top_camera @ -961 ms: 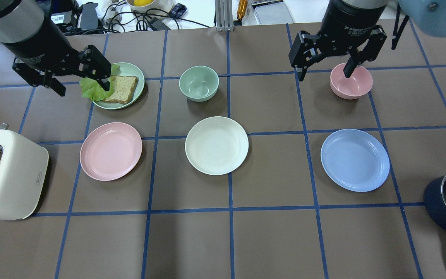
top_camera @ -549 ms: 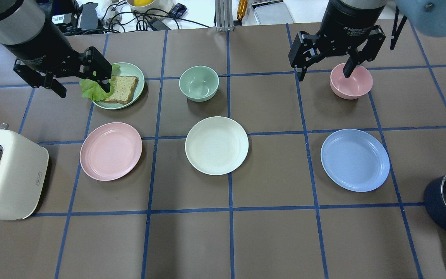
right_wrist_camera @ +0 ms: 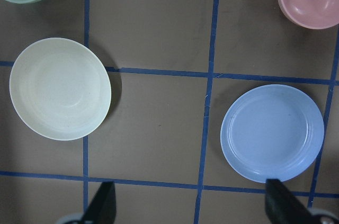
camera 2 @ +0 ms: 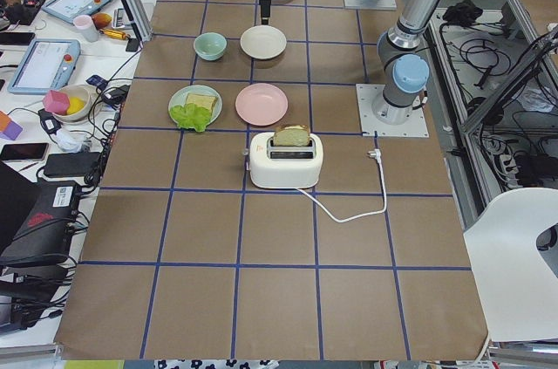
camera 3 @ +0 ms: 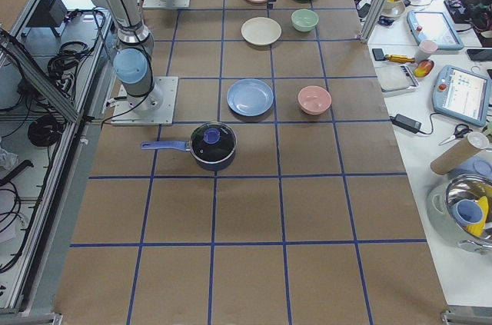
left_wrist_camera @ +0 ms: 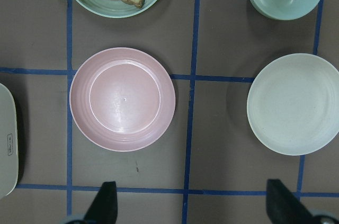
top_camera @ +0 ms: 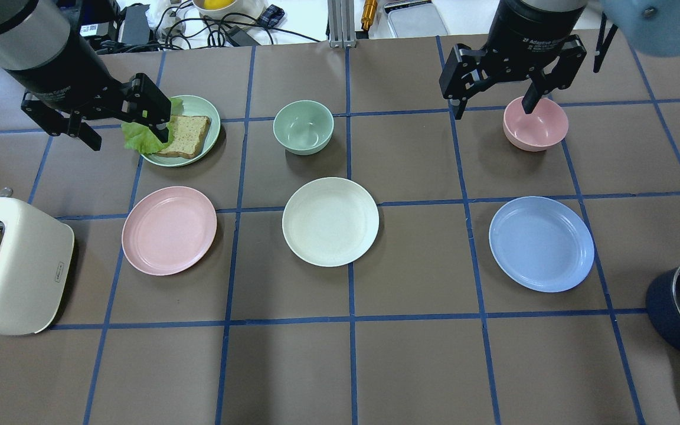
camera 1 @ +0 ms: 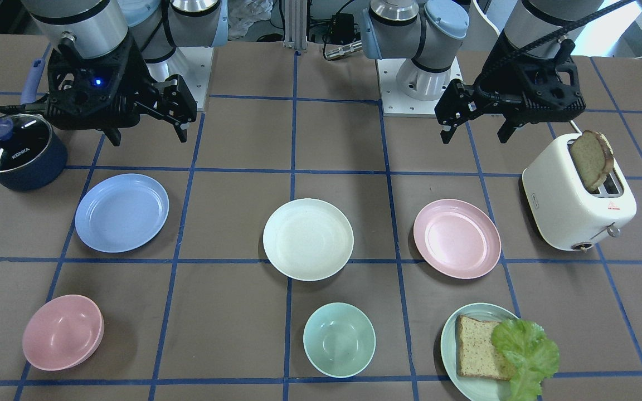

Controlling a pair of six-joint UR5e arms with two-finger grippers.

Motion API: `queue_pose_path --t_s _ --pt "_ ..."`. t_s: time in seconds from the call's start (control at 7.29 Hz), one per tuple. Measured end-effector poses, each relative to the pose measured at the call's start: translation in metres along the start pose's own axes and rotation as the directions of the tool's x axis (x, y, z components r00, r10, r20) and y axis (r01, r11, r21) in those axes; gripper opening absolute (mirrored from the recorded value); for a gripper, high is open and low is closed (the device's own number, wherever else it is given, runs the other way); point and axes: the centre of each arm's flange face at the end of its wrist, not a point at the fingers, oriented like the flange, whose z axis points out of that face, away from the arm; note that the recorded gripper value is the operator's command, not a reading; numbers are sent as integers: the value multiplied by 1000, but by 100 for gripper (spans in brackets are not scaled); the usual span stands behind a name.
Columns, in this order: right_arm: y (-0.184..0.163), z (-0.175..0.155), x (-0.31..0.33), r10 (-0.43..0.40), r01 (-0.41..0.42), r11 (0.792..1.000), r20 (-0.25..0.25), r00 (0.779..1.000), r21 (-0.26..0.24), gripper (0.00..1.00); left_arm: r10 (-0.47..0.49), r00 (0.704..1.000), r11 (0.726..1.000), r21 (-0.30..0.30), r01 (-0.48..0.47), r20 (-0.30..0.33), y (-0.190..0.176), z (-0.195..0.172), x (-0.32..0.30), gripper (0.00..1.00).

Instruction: Stack three plates with pink and blue

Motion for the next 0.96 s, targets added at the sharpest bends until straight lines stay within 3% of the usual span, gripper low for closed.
queue_pose_path --t_s 0.96 --pt "-2 -1 1 -2 2 1000 -9 1000 17 100 2 1000 1000 -13 -2 4 -1 5 0 100"
